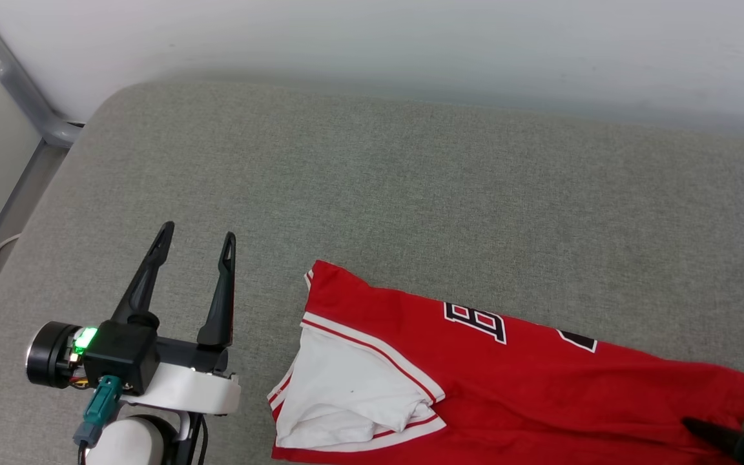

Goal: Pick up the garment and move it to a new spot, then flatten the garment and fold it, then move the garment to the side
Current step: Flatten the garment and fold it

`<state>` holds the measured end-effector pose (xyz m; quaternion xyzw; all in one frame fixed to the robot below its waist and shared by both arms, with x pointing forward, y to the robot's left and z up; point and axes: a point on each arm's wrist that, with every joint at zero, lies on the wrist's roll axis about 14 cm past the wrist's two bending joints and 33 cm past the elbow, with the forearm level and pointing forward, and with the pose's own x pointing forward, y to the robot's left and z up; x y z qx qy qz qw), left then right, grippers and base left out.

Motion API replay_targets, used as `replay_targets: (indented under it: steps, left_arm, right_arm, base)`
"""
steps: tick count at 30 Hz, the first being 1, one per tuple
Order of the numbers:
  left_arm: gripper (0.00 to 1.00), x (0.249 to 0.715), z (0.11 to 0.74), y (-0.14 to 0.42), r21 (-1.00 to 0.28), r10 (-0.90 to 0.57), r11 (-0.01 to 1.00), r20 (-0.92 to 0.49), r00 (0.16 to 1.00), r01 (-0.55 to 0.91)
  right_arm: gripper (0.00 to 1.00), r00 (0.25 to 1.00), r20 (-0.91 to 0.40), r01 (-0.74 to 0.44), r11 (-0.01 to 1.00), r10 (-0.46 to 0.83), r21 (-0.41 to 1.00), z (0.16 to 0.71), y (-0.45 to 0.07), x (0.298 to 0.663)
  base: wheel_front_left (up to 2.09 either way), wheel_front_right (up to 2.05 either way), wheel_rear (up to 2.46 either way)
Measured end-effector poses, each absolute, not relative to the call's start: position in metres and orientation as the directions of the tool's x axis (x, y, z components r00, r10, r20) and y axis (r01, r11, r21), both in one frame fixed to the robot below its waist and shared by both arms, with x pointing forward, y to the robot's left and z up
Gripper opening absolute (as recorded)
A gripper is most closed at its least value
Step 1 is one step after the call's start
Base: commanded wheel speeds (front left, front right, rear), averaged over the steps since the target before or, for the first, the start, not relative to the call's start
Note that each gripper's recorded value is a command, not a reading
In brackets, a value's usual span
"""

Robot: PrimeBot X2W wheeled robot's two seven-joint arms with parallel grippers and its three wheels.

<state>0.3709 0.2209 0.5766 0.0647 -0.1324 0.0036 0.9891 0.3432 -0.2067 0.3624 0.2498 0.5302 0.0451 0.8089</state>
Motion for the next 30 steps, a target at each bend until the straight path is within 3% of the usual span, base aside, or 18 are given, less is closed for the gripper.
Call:
replay_targets:
  steps: [15, 16, 17, 18, 30]
  left_arm:
    - [1.0, 0.376, 0.565, 0.218, 0.119, -0.023, 0.993, 0.237, 0.971, -0.005]
    - [1.0, 0.376, 0.565, 0.218, 0.119, -0.023, 0.993, 0.237, 0.971, -0.005]
    - [1.0, 0.376, 0.565, 0.218, 0.116, -0.023, 0.993, 0.237, 0.971, -0.005]
    - [1.0, 0.376, 0.565, 0.218, 0.113, -0.022, 0.994, 0.238, 0.971, -0.005]
    - [1.0, 0.373, 0.567, 0.218, 0.108, -0.019, 0.994, 0.246, 0.969, -0.008]
  right_arm:
    - [1.0, 0.41, -0.832, 0.164, 0.867, 0.374, 0.47, 0.351, -0.187, 0.343]
    - [0.75, 0.41, -0.831, 0.164, 0.866, 0.376, 0.473, 0.35, -0.186, 0.343]
    - [0.33, 0.413, -0.829, 0.166, 0.864, 0.376, 0.475, 0.35, -0.186, 0.343]
    - [0.0, 0.419, -0.827, 0.167, 0.863, 0.375, 0.476, 0.35, -0.187, 0.344]
    - [0.0, 0.497, -0.804, 0.151, 0.879, 0.328, 0.452, 0.353, -0.2, 0.352]
  base:
    - [0.0, 0.0, 0.0]
    - [0.0, 0.0, 0.0]
    - [0.0, 0.0, 0.0]
    - [0.0, 0.0, 0.0]
    - [0.0, 0.0, 0.0]
